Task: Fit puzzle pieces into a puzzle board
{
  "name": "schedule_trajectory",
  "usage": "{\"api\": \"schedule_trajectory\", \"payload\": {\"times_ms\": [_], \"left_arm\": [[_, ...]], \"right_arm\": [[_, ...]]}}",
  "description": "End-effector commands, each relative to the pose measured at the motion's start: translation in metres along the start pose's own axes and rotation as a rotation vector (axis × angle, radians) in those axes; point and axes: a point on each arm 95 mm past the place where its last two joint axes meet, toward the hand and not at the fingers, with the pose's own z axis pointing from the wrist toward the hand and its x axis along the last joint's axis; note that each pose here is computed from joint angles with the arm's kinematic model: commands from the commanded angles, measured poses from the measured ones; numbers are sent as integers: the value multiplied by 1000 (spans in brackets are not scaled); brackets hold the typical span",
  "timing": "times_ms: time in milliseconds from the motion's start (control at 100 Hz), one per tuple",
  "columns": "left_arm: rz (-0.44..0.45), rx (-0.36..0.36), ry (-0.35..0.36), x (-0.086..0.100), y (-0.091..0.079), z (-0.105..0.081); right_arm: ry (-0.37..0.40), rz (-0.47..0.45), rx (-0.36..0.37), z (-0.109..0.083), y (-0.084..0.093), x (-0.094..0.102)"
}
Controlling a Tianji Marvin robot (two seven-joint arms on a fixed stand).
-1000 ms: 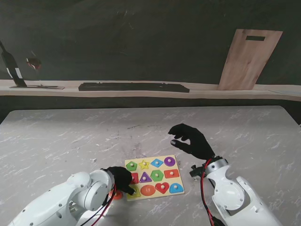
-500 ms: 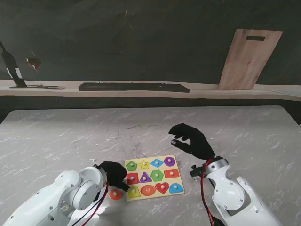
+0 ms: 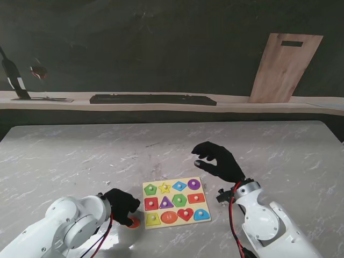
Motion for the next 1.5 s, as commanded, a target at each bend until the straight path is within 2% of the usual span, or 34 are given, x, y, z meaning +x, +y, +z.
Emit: {"api": "schedule_trajectory", "payload": {"times_ms": [0, 230, 880, 1150, 1490], "left_arm": [[-17, 20, 0, 2, 5, 0], [10, 35, -11, 3, 6, 2], [91, -3, 9, 8, 15, 12], [73, -17, 10, 10, 18, 16], [65, -32, 25, 7, 15, 12]], "right_arm": [[7, 4, 8, -1, -5, 2], [6, 4, 14, -1, -6, 2], [5, 0, 11, 0, -5, 1], [5, -3, 9, 0, -5, 1], [7, -1, 9, 0, -5, 1]]}}
